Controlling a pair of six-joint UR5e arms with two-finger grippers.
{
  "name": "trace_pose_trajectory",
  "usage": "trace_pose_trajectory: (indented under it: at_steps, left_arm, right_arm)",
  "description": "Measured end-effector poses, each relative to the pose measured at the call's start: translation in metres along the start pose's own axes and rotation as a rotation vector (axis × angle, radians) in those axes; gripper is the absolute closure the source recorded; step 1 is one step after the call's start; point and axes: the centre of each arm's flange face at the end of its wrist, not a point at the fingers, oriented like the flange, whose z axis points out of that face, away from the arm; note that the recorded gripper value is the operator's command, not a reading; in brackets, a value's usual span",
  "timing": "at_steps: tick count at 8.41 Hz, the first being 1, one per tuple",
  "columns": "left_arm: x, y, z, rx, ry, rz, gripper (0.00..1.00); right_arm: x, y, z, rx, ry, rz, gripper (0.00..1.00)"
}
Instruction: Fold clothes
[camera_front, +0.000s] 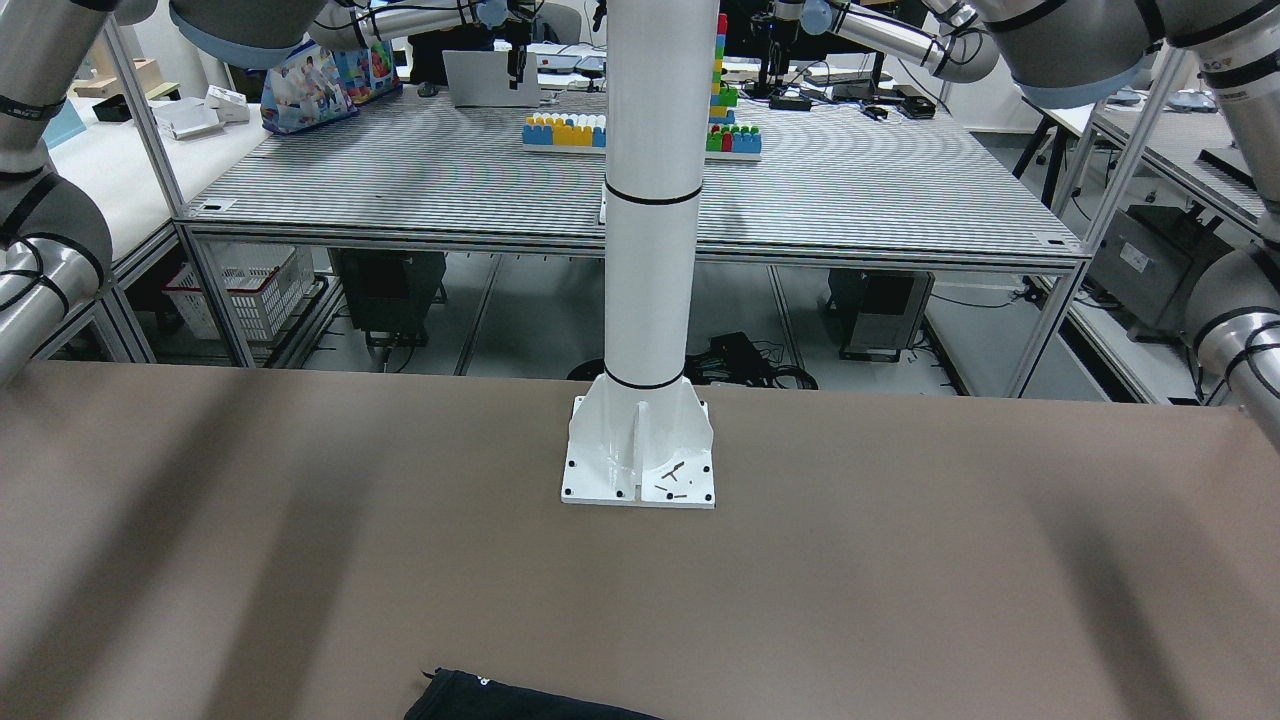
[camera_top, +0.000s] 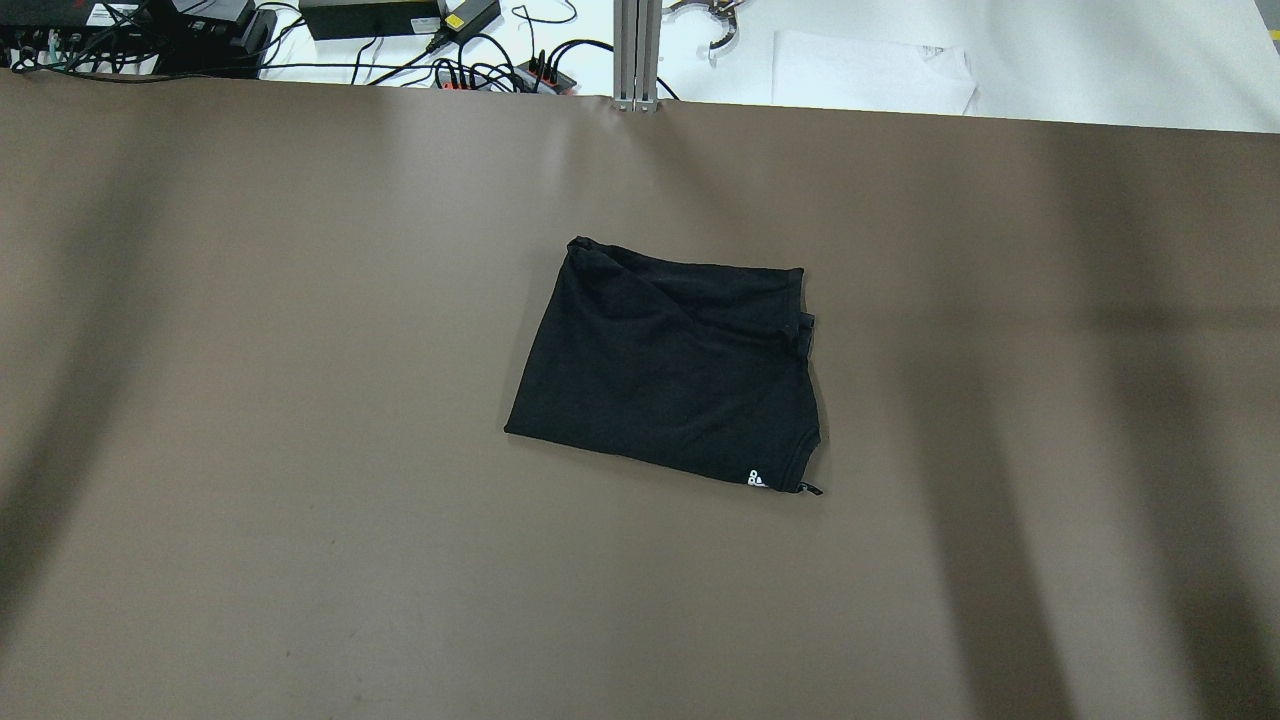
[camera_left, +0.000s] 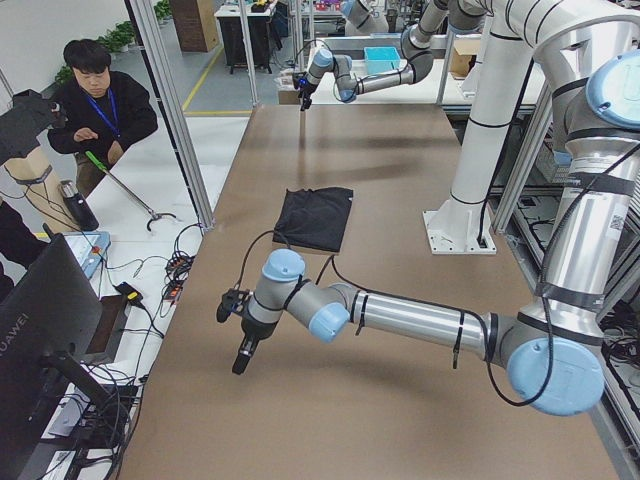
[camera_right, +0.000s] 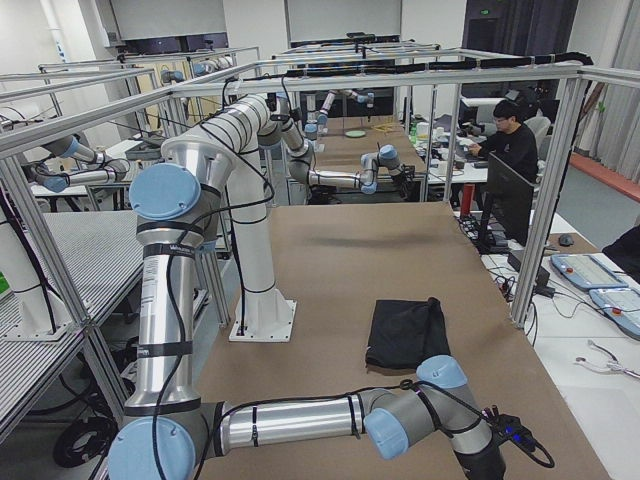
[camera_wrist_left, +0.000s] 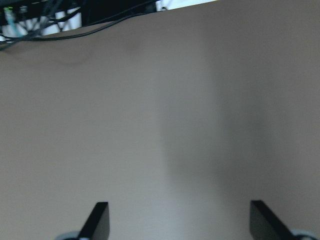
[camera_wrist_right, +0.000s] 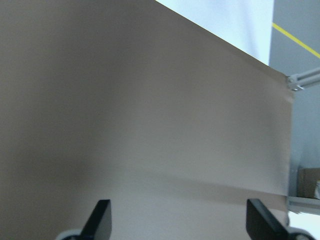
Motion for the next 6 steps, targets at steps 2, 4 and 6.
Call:
trace_pose_trajectory:
  at_steps: [2, 4, 6]
  left_arm:
    - [-0.079, 0.046, -0.019, -0.011, -0.081, 0.033, 0.0]
    - [-0.125, 0.096, -0.026, -0.036, -0.147, 0.075, 0.0]
    - [-0.15, 0.136, -0.027, -0.05, -0.257, 0.133, 0.0]
  right_arm:
    - [0.05, 0.053, -0.022, -0.015, 0.086, -0.03, 0.05]
    - [0.061, 0.098, -0.039, -0.036, 0.157, -0.042, 0.05]
    - [0.07, 0.137, -0.042, -0.065, 0.258, -0.051, 0.05]
